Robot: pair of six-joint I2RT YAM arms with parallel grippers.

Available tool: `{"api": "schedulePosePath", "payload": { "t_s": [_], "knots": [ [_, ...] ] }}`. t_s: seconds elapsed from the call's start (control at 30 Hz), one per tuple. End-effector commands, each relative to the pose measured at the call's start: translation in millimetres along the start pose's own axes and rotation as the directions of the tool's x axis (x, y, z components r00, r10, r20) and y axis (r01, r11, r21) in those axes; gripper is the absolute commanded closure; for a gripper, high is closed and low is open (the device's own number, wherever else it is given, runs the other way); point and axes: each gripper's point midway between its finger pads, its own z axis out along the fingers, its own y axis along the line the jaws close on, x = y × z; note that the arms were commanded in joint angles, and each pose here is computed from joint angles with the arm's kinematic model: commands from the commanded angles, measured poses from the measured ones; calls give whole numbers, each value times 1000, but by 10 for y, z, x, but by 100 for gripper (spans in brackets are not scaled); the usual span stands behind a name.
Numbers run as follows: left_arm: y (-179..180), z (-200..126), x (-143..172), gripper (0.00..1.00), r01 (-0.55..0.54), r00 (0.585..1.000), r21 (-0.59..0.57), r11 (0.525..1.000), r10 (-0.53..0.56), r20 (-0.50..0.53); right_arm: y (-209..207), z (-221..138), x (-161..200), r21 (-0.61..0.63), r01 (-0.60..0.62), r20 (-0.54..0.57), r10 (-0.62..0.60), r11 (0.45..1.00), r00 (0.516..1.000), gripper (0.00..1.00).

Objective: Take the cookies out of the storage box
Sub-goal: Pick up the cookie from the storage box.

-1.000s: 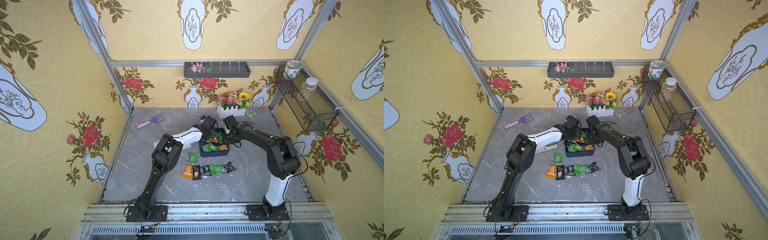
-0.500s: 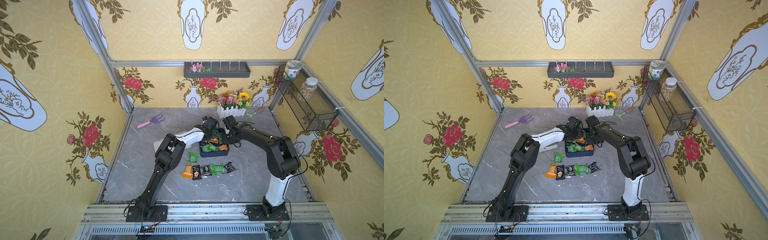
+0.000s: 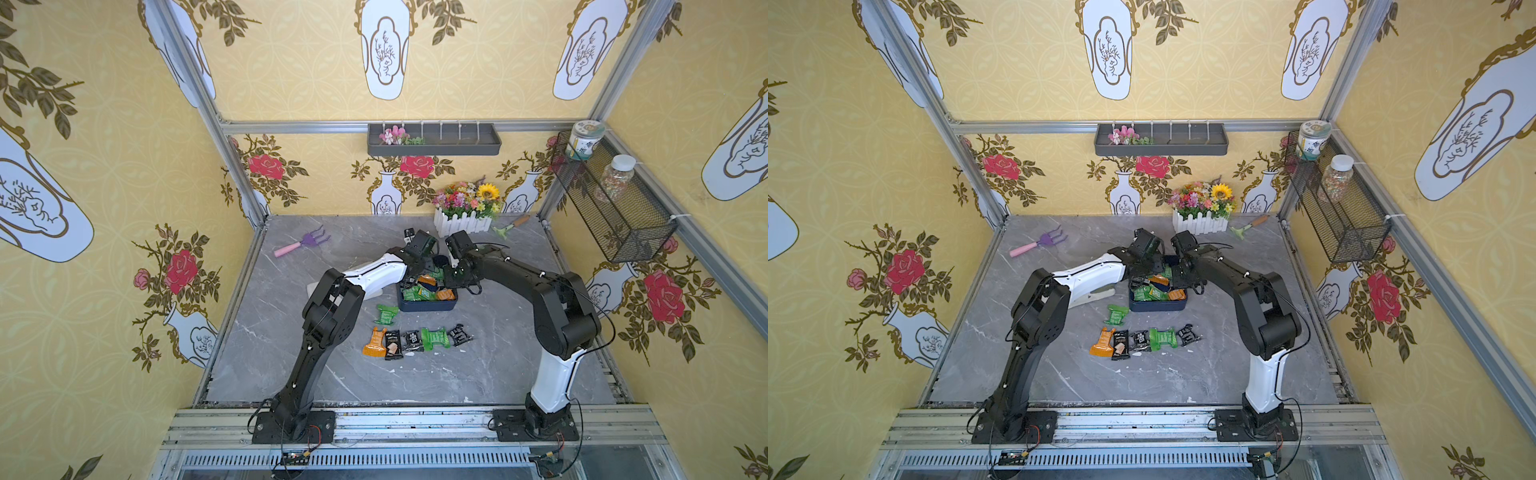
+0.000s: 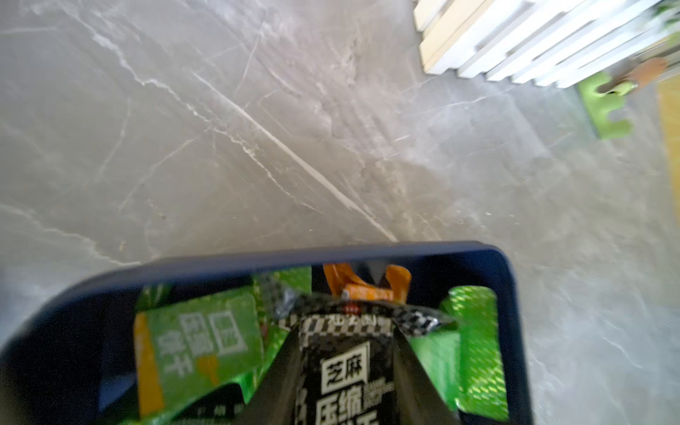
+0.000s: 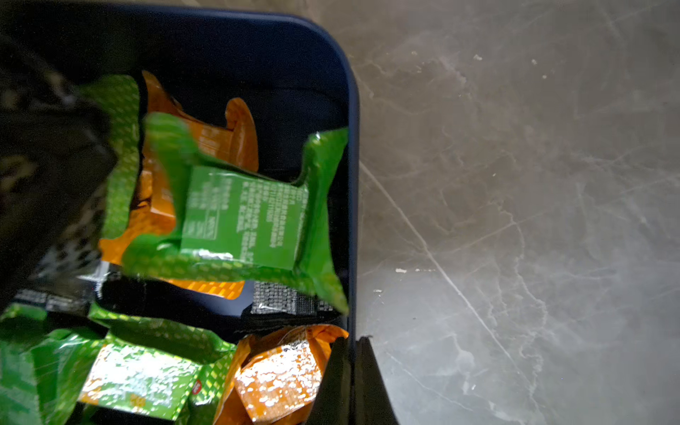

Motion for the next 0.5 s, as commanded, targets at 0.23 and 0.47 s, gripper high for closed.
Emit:
{"api": "schedulePosePath", "payload": {
  "t_s": [0.23,0.47],
  "knots": [
    [-162,-250,-169,79,24,998,85,996,-28,54,24,-66,-80,-5,4,19,-4,1000,1000,92],
    [-110,-436,-167,79,24,998,86,996,-30,61,-84,-80,-63,34,16,14,-16,999,1000,93]
  ]
}}
